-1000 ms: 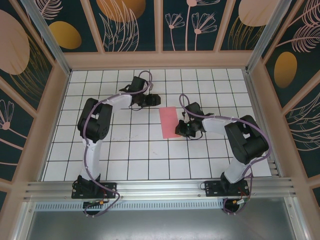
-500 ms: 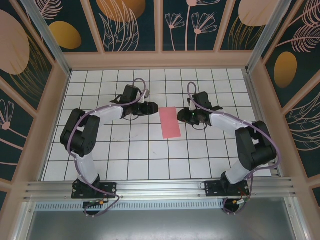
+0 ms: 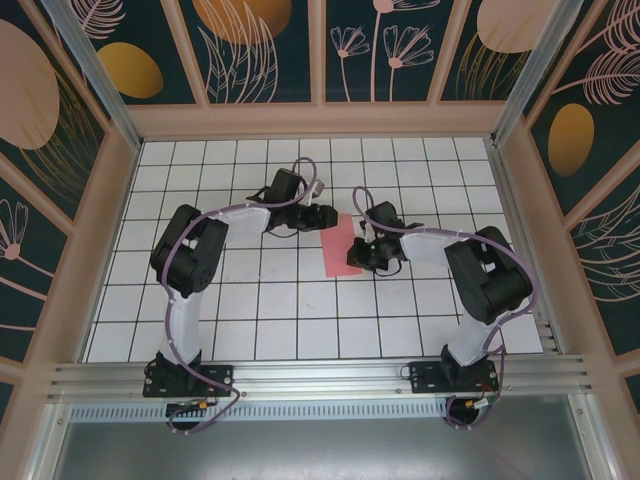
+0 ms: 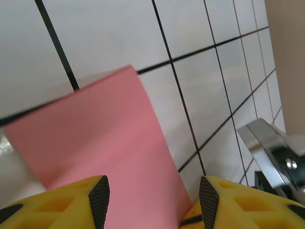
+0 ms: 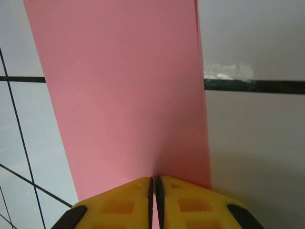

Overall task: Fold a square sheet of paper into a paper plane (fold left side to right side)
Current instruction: Hold the square sheet of paper at the center of the table, then first fold the square sheet of paper in half at the center of the table.

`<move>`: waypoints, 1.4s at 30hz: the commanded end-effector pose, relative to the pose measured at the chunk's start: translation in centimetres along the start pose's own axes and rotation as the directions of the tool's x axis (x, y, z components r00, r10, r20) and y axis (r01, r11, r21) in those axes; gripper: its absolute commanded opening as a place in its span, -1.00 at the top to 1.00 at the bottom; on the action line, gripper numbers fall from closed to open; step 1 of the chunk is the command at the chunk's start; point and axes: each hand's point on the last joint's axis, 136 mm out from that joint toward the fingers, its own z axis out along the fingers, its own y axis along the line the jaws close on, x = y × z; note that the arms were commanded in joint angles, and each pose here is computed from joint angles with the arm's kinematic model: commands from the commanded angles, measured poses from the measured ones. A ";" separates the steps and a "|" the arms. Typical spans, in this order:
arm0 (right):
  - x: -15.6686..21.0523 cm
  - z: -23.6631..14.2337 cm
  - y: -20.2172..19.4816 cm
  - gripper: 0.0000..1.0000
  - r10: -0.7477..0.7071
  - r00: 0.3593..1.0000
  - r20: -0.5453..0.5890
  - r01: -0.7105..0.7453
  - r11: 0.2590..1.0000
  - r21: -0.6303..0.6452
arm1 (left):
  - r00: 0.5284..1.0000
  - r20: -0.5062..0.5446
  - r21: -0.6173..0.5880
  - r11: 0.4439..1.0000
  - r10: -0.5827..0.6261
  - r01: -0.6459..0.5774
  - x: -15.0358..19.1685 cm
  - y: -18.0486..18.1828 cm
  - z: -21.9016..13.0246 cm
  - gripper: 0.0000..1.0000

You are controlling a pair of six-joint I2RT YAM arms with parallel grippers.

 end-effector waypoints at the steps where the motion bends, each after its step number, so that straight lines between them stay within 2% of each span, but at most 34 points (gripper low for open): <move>1: 1.7 1.0 -1.9 0.69 0.041 0.998 -0.052 -0.037 0.997 0.069 | 1.000 -0.020 -0.078 0.997 0.023 -0.024 -0.3 2.0 0.9 -0.12; 11: 2.7 1.2 -2.7 0.69 0.054 0.995 -0.079 -0.046 0.994 0.096 | 1.000 -0.001 -0.192 0.981 -0.024 0.023 -0.9 6.7 1.4 -0.12; 19: 4.0 1.0 -2.0 0.70 0.056 0.993 -0.107 -0.046 0.995 0.088 | 0.999 0.034 -0.216 0.976 -0.031 0.038 -3.8 8.2 0.6 -0.14; 24: 4.0 0.4 0.0 0.67 0.047 0.995 -0.092 -0.044 0.999 0.029 | 0.998 0.064 -0.209 0.978 0.002 0.012 -5.3 6.9 -0.8 -0.17; 28: 1.1 -1.6 2.9 0.57 -0.003 1.000 -0.008 0.003 0.999 -0.033 | 0.995 0.097 -0.210 0.978 0.039 -0.018 -5.4 5.1 -3.2 -0.18; 31: -1.1 -3.3 4.8 0.38 -0.052 0.997 0.064 0.056 0.997 -0.058 | 0.992 0.116 -0.199 0.980 0.045 -0.022 -4.6 3.9 -4.9 -0.18; 36: -5.5 -5.3 3.0 0.25 -0.053 0.983 0.173 0.056 0.998 -0.016 | 0.994 0.114 -0.075 0.997 0.002 0.007 -1.4 1.2 -6.3 -0.12; 40: -7.4 -5.4 1.4 0.24 -0.060 0.977 0.206 0.051 0.997 0.049 | 0.998 0.056 0.001 1.000 -0.014 0.014 1.8 -0.7 -4.9 -0.08; 42: -7.7 -5.2 1.0 0.20 -0.061 0.975 0.214 0.049 0.997 0.061 | 0.999 0.038 0.011 1.000 -0.009 0.009 2.3 -1.2 -3.9 -0.07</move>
